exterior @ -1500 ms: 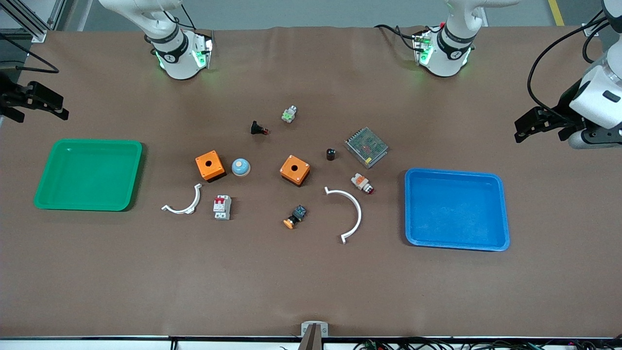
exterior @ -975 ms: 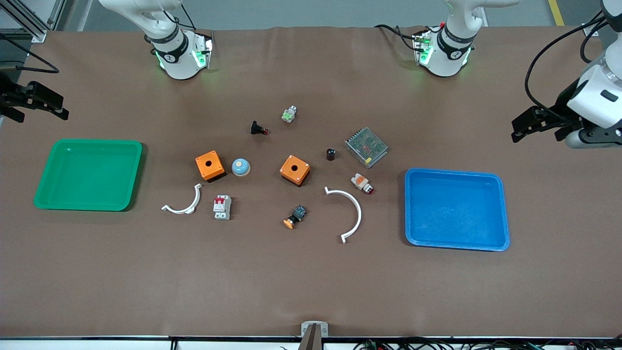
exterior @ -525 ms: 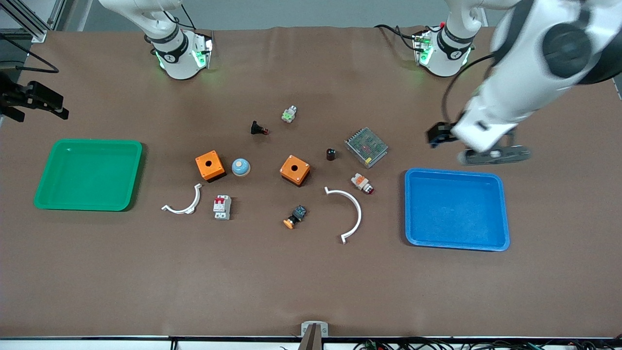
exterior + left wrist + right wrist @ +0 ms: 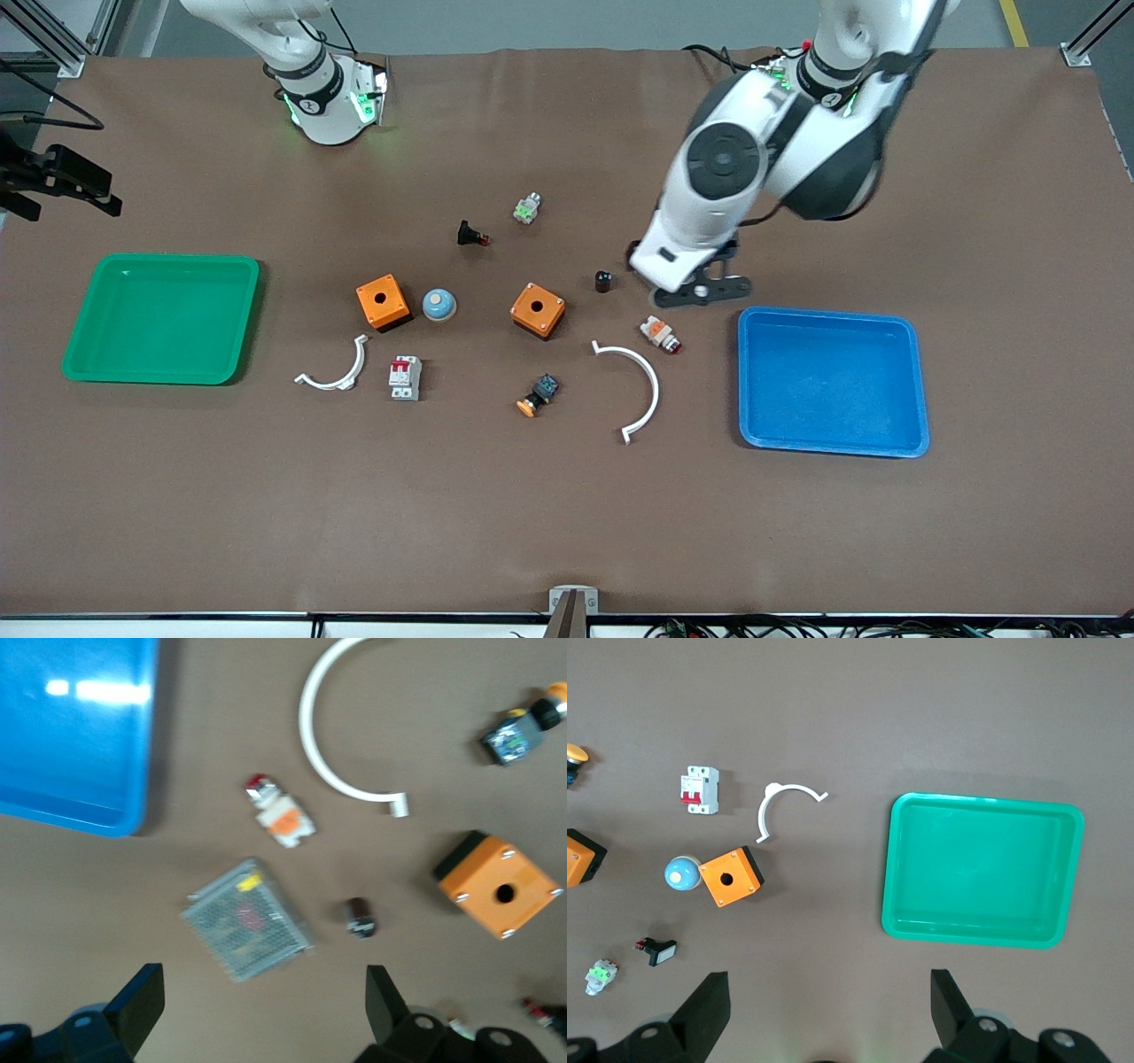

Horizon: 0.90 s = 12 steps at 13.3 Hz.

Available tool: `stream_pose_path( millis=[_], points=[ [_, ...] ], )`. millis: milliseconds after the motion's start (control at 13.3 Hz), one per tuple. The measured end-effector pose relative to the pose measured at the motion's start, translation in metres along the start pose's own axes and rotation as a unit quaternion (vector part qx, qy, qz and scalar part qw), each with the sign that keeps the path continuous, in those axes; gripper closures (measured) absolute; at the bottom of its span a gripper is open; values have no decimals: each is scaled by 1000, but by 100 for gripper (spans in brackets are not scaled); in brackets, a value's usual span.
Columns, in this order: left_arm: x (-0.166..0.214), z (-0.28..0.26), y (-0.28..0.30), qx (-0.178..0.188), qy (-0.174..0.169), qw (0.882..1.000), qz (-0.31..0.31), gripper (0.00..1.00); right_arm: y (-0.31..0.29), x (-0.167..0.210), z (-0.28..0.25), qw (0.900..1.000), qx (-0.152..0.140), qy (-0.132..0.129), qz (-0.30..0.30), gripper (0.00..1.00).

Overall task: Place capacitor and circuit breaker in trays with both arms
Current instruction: 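Reach the left gripper toward the black capacitor while the right gripper moves out, then grasp the black capacitor with the left gripper while the right gripper reaches the breaker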

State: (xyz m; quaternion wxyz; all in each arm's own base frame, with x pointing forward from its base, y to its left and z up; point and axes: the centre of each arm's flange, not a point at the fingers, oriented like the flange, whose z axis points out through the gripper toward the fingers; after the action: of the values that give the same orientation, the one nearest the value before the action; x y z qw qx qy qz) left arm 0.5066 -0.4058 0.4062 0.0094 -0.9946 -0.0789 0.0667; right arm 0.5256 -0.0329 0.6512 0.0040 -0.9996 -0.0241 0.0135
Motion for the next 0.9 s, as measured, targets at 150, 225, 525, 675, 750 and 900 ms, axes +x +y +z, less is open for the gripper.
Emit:
stream_pose_path(
  millis=[150, 225, 525, 675, 750, 900],
  points=[
    [-8, 29, 32, -20, 14, 999, -22, 0, 2, 1, 1, 1000, 0, -1, 2, 0],
    [-9, 44, 41, -25, 16, 999, -25, 0, 5, 6, 11, 1000, -2, -9, 5, 0],
    [-17, 100, 60, -19, 4, 1000, -13, 0, 15, 61, 99, 998, -23, -58, 4, 0],
    [-27, 115, 66, -13, -1, 1000, -5, 0, 11, 81, 136, 997, -29, -74, -3, 0],
    [-32, 118, 67, -11, -2, 1000, -2, 0, 2, 87, 145, 997, -31, -75, -6, 0],
    [-42, 129, 71, -9, -2, 1000, 3, 0, -32, 96, 154, 997, -31, -62, 32, 0]
  ],
)
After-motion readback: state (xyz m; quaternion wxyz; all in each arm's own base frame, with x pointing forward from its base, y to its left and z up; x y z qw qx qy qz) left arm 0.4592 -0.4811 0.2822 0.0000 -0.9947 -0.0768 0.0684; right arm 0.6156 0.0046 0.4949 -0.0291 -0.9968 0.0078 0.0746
